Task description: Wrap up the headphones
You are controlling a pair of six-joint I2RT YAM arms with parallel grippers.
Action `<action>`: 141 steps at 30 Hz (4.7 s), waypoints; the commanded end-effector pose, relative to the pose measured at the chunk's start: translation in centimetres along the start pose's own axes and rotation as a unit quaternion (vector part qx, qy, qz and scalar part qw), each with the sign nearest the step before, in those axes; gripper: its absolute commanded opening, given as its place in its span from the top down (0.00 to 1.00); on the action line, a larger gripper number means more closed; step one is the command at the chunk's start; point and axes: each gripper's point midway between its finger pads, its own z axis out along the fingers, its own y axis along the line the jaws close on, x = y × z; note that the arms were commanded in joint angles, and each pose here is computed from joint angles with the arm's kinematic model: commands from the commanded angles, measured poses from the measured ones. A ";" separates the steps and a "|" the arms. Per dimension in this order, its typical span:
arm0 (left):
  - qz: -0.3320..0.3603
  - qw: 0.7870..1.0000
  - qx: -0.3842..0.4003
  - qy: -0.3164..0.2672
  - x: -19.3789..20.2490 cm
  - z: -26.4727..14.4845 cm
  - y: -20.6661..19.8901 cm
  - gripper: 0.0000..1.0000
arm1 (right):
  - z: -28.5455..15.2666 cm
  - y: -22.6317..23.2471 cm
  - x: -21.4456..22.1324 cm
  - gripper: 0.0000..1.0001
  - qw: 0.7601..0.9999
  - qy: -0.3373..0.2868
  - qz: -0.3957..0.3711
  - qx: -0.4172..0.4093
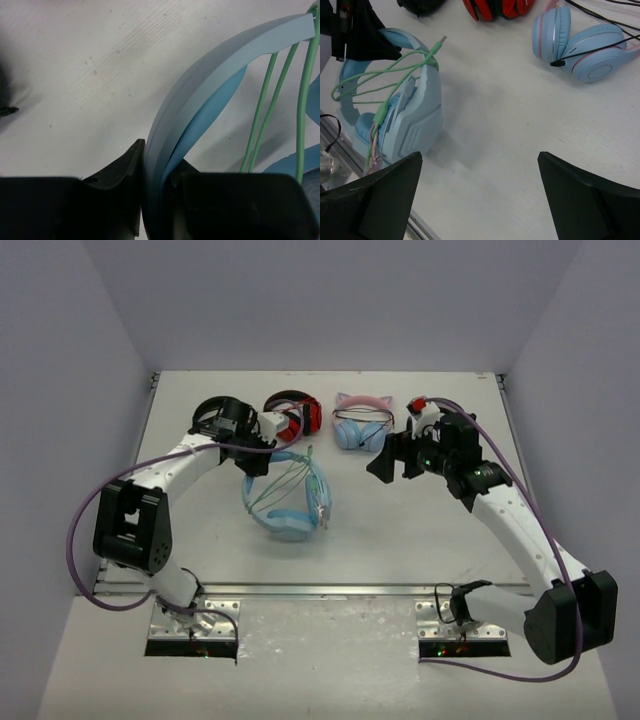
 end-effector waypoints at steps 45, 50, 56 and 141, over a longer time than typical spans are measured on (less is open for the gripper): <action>0.067 0.980 -0.136 0.130 11.0 4.1 21.8 1.00 | -0.9 8.4 7.4 0.01 0.979 0.024 0.026 -0.199; 0.059 0.972 -0.179 0.143 12.4 4.3 22.5 0.98 | -1.0 8.5 7.3 0.01 0.980 0.018 0.017 -0.199; 0.092 0.962 -0.213 0.147 12.2 3.3 22.6 1.00 | -1.2 8.5 7.4 0.01 0.980 0.013 0.015 -0.196; -0.356 0.737 -0.378 -0.431 7.5 -27.5 4.1 0.00 | -16.6 -2.7 3.6 0.01 0.957 -0.059 0.004 0.282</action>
